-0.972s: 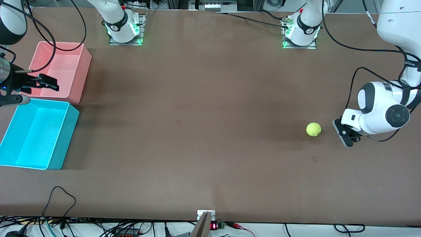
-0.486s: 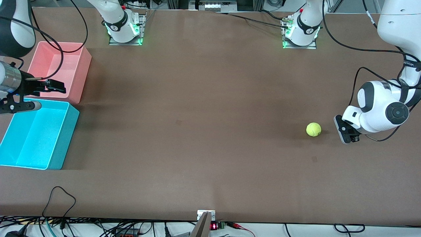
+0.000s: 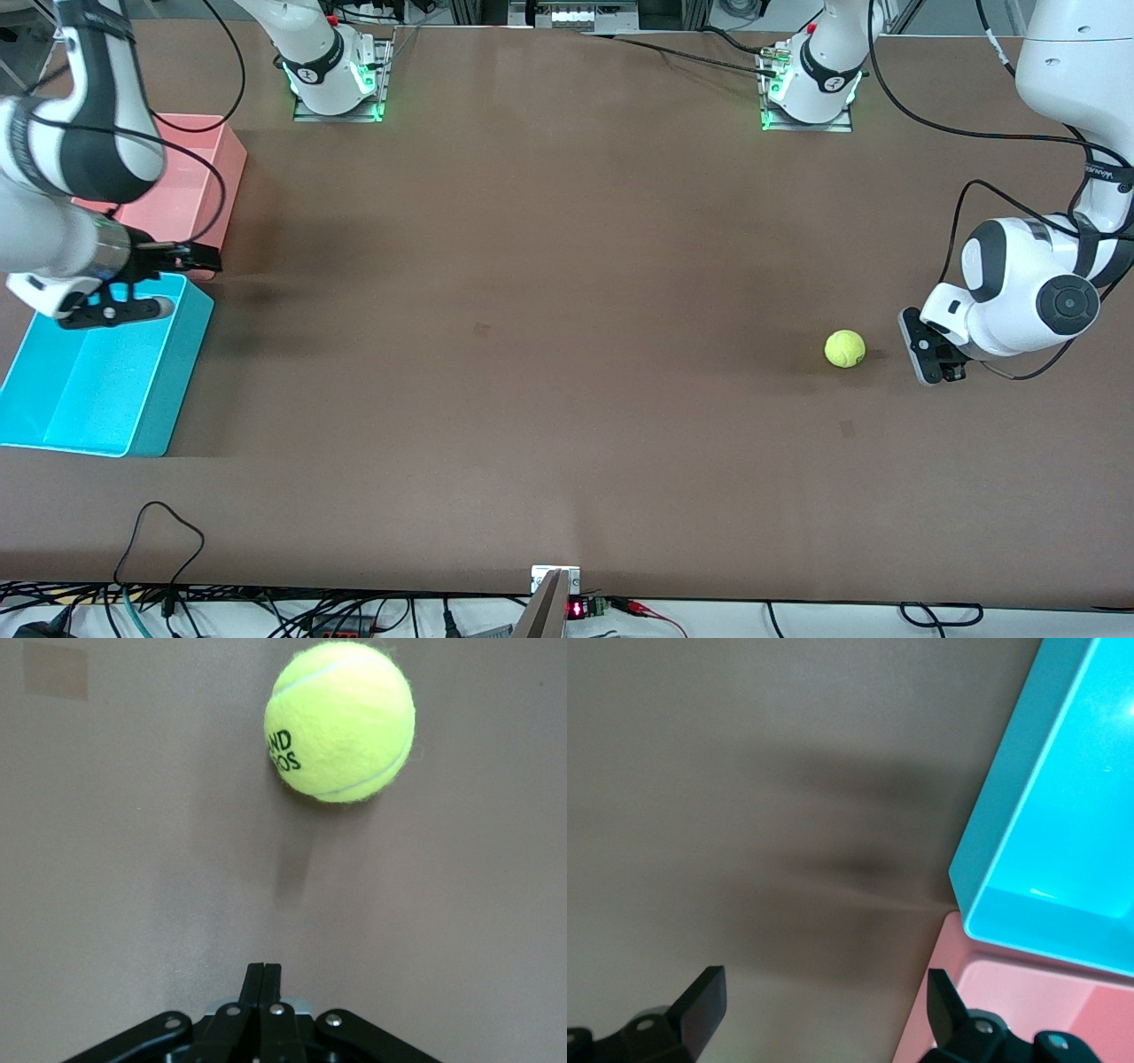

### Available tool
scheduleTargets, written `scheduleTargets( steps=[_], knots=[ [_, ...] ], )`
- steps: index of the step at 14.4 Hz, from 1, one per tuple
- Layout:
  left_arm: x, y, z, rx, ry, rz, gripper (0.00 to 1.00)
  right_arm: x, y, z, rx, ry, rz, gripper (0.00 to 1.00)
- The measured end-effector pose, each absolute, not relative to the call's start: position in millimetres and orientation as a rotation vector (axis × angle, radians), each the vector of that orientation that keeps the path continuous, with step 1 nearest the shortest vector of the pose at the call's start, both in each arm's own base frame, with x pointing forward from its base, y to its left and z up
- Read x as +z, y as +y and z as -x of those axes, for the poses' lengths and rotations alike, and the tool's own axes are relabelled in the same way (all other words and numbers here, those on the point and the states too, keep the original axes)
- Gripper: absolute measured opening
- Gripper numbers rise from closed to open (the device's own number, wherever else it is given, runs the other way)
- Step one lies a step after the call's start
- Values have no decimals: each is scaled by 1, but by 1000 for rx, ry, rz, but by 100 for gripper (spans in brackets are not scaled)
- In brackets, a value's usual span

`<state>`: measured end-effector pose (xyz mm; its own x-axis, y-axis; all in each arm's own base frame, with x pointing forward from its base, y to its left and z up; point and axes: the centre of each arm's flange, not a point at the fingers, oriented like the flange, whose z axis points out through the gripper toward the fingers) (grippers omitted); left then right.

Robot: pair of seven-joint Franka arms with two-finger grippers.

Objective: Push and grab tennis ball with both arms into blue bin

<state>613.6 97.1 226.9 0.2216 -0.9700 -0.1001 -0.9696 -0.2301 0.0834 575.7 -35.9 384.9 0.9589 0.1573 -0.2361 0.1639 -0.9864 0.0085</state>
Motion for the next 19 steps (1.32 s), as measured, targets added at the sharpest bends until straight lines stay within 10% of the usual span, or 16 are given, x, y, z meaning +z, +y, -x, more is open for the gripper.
scheduleTargets(
  steps=[12, 19],
  knots=[
    [202, 108, -609, -218, -1938, -2417, 1, 240, -39, -545, -362, 308, -3090, 100],
    [198, -126, -614, -171, -2047, -2320, 1, 238, -43, -546, -363, 325, -3091, 100]
  ],
)
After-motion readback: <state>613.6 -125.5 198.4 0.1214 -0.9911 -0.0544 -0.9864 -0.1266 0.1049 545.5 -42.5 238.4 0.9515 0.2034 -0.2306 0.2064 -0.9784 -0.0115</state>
